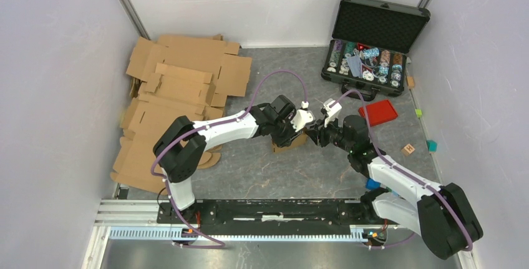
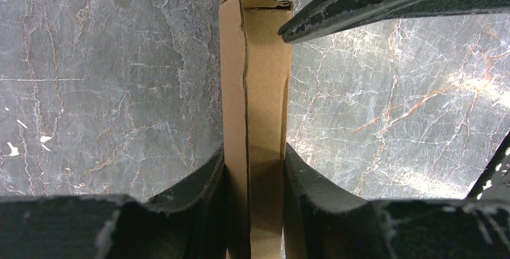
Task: Fold the paper box
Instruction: Close the paper box at the center of the board.
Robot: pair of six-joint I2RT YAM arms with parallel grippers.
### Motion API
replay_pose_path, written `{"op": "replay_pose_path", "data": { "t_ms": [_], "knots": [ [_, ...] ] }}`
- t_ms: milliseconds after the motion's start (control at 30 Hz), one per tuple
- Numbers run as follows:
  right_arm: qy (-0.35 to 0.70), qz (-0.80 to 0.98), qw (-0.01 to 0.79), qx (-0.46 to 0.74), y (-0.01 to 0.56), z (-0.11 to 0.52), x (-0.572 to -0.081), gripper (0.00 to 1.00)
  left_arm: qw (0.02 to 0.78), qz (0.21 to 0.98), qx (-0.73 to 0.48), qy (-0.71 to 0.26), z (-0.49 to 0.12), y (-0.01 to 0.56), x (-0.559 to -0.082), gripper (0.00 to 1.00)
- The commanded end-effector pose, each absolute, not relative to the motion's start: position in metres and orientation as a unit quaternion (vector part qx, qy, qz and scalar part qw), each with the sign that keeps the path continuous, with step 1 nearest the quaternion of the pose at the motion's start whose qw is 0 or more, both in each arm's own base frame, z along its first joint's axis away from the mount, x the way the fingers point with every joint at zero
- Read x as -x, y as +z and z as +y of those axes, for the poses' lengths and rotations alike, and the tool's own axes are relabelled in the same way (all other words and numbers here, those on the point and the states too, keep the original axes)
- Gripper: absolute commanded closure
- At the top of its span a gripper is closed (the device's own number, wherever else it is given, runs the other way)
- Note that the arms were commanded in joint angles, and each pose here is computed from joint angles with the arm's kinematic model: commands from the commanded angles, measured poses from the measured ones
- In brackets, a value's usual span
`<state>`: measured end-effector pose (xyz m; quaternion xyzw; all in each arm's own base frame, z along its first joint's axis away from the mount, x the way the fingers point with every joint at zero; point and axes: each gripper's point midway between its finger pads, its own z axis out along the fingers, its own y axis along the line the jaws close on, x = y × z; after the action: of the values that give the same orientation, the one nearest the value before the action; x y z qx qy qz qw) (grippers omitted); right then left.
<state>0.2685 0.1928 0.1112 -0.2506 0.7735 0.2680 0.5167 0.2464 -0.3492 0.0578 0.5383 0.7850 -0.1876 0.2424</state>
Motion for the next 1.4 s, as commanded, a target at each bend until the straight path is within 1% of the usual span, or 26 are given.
{"op": "replay_pose_path", "data": {
  "t_ms": [0, 167, 433, 533, 600, 733, 867, 1367],
  "knots": [
    [0.265, 0.75, 0.553, 0.249, 0.137, 0.197, -0.284, 0.67, 0.214, 0.801, -0.528, -0.183, -0.343, 0.047, -0.235, 0.81],
    [0.269, 0.749, 0.552, 0.25, 0.139, 0.201, -0.288, 0.7, 0.214, 0.8, -0.529, -0.184, -0.343, 0.047, -0.235, 0.81],
    [0.272, 0.752, 0.545, 0.252, 0.134, 0.204, -0.289, 0.8, 0.213, 0.8, -0.53, -0.183, -0.343, 0.048, -0.235, 0.81],
    [0.27, 0.755, 0.542, 0.252, 0.132, 0.203, -0.289, 0.82, 0.214, 0.8, -0.53, -0.183, -0.344, 0.049, -0.236, 0.81],
    [0.269, 0.756, 0.539, 0.254, 0.13, 0.203, -0.288, 0.87, 0.212, 0.8, -0.53, -0.184, -0.344, 0.049, -0.235, 0.82],
    [0.276, 0.759, 0.533, 0.253, 0.128, 0.205, -0.284, 0.95, 0.211, 0.801, -0.528, -0.185, -0.344, 0.048, -0.235, 0.82],
    [0.284, 0.761, 0.527, 0.252, 0.128, 0.21, -0.279, 0.95, 0.211, 0.807, -0.522, -0.181, -0.344, 0.047, -0.237, 0.82],
    [0.229, 0.774, 0.525, 0.27, 0.111, 0.199, -0.278, 0.97, 0.209, 0.806, -0.524, -0.18, -0.344, 0.045, -0.236, 0.83]
  ]
}}
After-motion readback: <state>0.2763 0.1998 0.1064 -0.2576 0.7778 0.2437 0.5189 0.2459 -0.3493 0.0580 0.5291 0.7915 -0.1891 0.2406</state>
